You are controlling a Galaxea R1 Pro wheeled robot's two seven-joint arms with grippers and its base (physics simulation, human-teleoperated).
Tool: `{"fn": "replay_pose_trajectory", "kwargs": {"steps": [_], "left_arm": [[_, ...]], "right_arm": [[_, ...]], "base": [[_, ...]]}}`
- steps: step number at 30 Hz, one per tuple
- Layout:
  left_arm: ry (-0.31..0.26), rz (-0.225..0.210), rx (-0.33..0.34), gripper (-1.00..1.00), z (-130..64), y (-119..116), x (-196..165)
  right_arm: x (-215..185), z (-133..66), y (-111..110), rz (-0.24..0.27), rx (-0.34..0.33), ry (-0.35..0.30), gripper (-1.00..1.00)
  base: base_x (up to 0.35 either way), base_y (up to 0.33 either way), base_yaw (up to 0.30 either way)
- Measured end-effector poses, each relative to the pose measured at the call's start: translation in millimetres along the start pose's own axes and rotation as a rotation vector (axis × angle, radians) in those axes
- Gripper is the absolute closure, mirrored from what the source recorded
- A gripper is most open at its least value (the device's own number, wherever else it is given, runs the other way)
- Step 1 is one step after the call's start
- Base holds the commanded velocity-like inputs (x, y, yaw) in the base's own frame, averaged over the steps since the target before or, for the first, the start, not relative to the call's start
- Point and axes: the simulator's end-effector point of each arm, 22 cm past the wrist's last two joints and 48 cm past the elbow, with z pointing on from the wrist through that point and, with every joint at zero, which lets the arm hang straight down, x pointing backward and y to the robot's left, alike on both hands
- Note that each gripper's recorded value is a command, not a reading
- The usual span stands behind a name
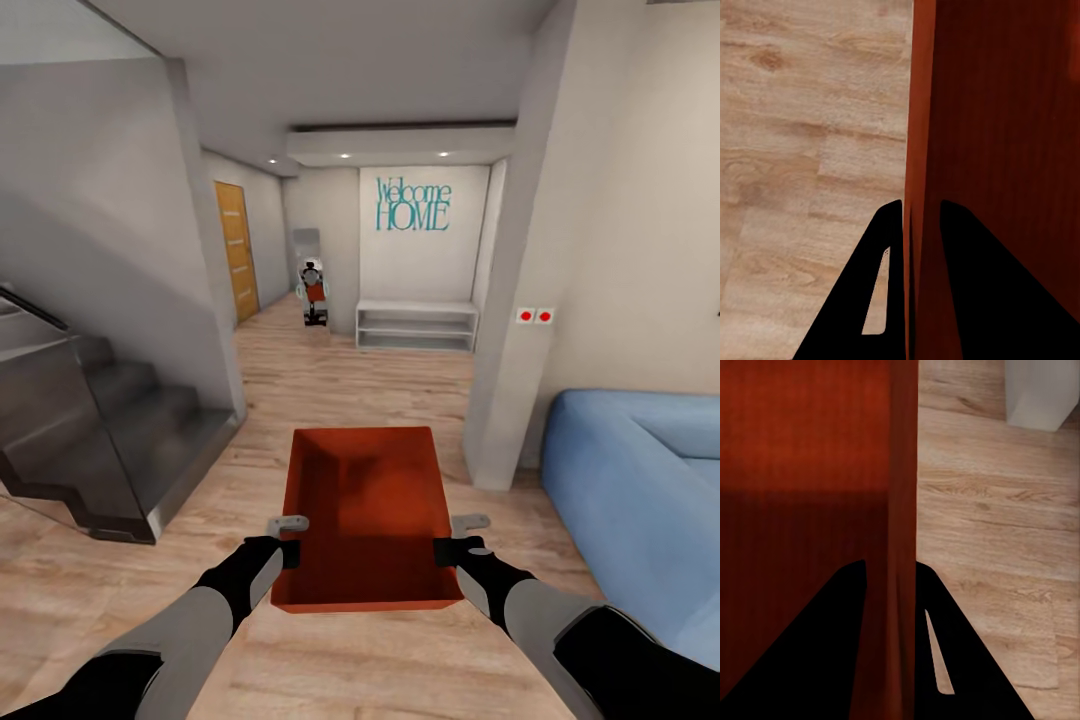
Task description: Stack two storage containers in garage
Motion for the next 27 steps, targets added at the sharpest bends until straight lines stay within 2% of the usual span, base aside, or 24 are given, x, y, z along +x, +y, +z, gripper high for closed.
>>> {"fn": "replay_pose_trajectory", "kwargs": {"steps": [27], "left_arm": [[0.000, 0.000, 0.001, 1.00, 0.2, 0.7, -0.1]], "right_arm": [[-0.2, -0.1, 0.7, 0.000, 0.001, 0.000, 1.00]], "base": [[0.323, 0.071, 0.000]]}}
